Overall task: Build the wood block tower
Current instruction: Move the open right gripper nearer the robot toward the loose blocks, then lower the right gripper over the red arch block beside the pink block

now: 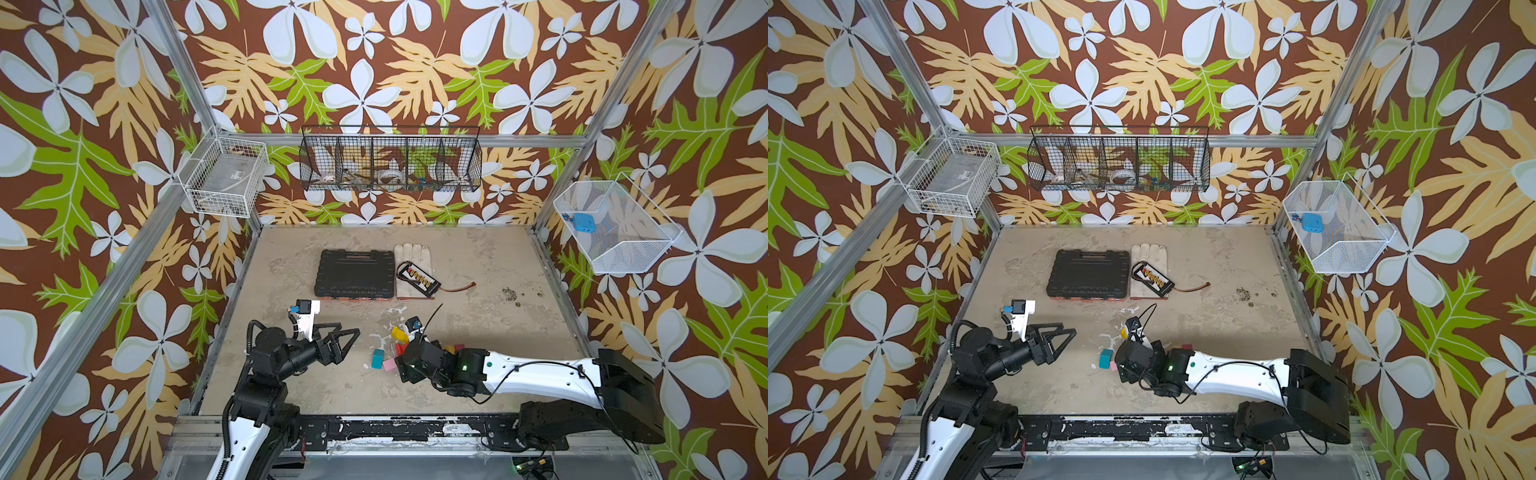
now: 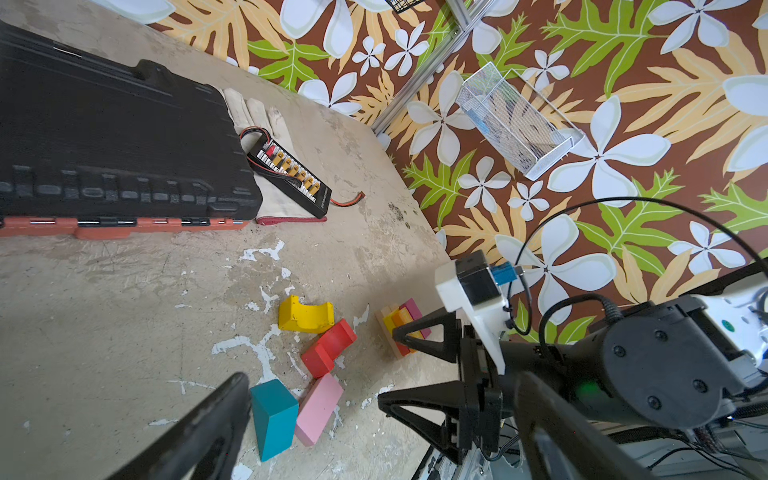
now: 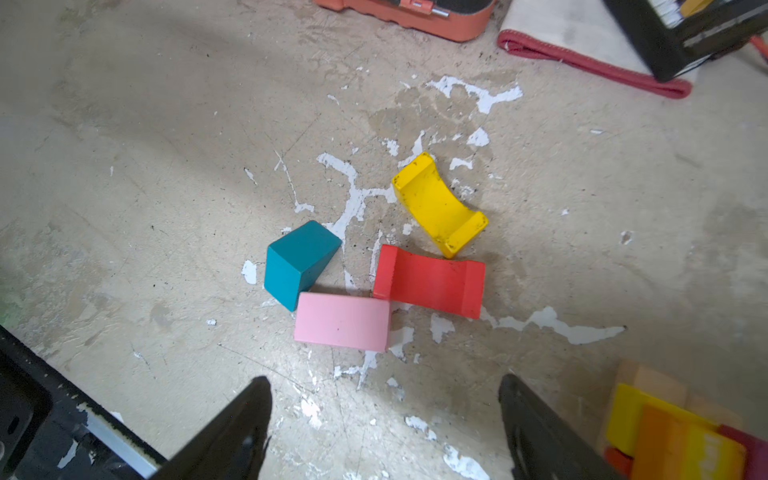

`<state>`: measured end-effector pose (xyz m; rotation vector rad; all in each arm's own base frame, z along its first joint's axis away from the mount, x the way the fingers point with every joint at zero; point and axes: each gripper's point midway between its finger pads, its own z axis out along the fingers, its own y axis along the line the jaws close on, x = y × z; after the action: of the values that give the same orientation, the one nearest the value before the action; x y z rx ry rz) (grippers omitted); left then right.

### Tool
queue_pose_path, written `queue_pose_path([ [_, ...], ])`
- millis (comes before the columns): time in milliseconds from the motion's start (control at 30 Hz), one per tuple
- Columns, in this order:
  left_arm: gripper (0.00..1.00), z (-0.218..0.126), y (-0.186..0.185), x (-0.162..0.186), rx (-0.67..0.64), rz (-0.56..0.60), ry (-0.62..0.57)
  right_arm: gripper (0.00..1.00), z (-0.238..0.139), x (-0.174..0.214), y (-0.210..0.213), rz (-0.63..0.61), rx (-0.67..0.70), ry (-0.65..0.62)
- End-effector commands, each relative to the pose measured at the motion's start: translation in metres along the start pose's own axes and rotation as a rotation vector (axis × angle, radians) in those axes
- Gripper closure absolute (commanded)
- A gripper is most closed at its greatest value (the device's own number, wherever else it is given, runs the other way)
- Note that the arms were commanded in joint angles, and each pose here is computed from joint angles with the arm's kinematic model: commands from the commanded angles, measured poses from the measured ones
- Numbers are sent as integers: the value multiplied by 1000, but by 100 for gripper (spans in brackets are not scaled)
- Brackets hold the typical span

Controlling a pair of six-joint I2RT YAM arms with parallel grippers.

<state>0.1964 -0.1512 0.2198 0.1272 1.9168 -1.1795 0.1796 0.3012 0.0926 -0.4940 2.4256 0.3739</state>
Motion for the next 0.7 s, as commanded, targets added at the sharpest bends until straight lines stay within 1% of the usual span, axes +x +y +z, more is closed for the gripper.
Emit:
queue_pose_path([
  [0,0,1,-2,-3,11,16,-9,20,7,2,19,9,-46,9],
  [67,0,-1,-4,-4,15,23,-19,22,13,7,22,-6,-27,27],
  [133,0,-2,-5,-5,14,28,-30,21,17,12,27,-20,-11,39],
  [233,0,-1,-3,-4,12,19,-17,20,26,19,34,-35,-9,68],
  [433,0,-3,-5,-5,18,28,-29,18,47,35,36,-44,18,119],
  [667,0,-1,-5,-3,20,25,-18,16,59,42,38,-55,40,148],
])
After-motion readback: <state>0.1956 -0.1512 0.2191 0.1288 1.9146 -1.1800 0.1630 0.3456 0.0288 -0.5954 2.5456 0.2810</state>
